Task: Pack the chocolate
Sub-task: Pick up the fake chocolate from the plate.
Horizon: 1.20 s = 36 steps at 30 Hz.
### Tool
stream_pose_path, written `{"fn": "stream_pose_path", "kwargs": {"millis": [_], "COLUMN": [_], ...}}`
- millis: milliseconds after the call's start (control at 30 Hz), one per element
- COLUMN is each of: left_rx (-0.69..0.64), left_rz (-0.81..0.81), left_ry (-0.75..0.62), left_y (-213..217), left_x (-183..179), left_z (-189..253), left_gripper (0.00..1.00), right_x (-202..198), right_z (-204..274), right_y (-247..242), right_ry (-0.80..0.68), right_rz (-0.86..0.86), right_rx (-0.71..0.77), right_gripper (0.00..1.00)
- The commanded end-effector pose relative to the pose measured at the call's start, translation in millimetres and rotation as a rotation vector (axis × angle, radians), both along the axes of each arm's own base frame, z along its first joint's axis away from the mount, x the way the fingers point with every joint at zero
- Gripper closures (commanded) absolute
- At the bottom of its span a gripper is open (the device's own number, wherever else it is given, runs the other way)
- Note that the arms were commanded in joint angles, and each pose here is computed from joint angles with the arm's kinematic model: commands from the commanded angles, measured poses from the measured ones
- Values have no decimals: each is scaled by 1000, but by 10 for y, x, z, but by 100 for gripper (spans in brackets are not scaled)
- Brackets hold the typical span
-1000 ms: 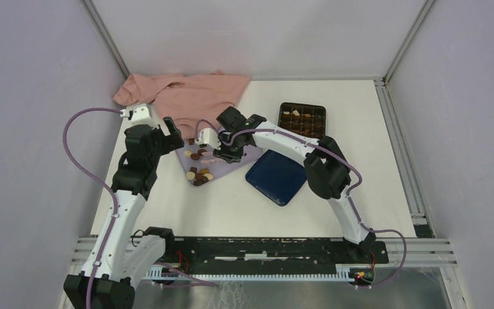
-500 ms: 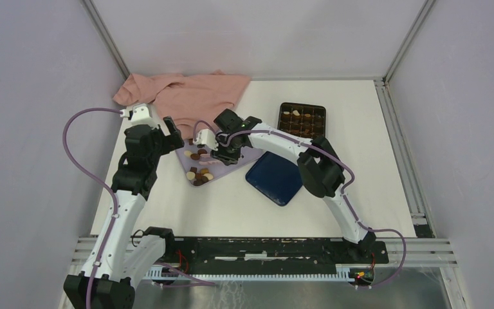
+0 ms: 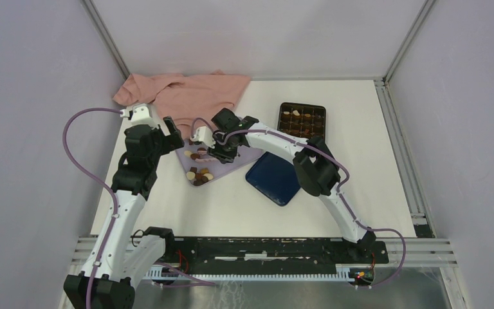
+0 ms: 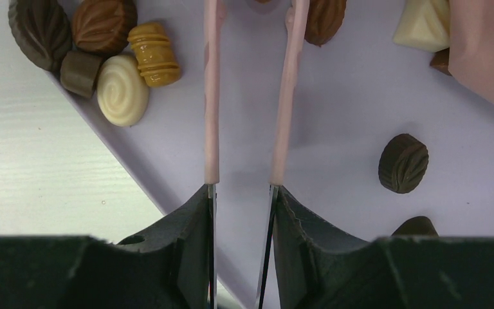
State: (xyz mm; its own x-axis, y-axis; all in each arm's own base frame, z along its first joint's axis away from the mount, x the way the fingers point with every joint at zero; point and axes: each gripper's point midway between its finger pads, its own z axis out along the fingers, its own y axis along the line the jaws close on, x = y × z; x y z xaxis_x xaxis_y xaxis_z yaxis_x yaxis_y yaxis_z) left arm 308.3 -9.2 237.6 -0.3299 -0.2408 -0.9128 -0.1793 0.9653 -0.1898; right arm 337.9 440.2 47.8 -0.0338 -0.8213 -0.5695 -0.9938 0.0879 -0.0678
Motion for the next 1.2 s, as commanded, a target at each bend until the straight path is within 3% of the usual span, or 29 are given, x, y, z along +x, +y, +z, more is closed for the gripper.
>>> {"fn": "stream_pose_path", "kwargs": {"millis": [0, 600, 700, 900, 1167], "left_rx": [49, 52, 52, 51, 52], "left_rz": [-18, -13, -15, -13, -10], "left_ry": [-45, -44, -42, -45, -49], "left_y": [33, 43, 39, 43, 47], "left_x": [27, 29, 31, 28, 22], "left_z": [112, 111, 105, 112, 124], "left_gripper": [0, 0, 0, 0, 0], "right_x": [122, 144, 151, 143, 26], "right_z": [175, 86, 125, 428, 878], "right_y": [173, 380, 344, 279, 72], "right_ry": [-42, -65, -81, -123, -136], "right_rz": [-22, -16, -14, -20, 10], "right_rx": [61, 73, 66, 98, 160], "right_gripper": [59, 61, 67, 88, 94]}}
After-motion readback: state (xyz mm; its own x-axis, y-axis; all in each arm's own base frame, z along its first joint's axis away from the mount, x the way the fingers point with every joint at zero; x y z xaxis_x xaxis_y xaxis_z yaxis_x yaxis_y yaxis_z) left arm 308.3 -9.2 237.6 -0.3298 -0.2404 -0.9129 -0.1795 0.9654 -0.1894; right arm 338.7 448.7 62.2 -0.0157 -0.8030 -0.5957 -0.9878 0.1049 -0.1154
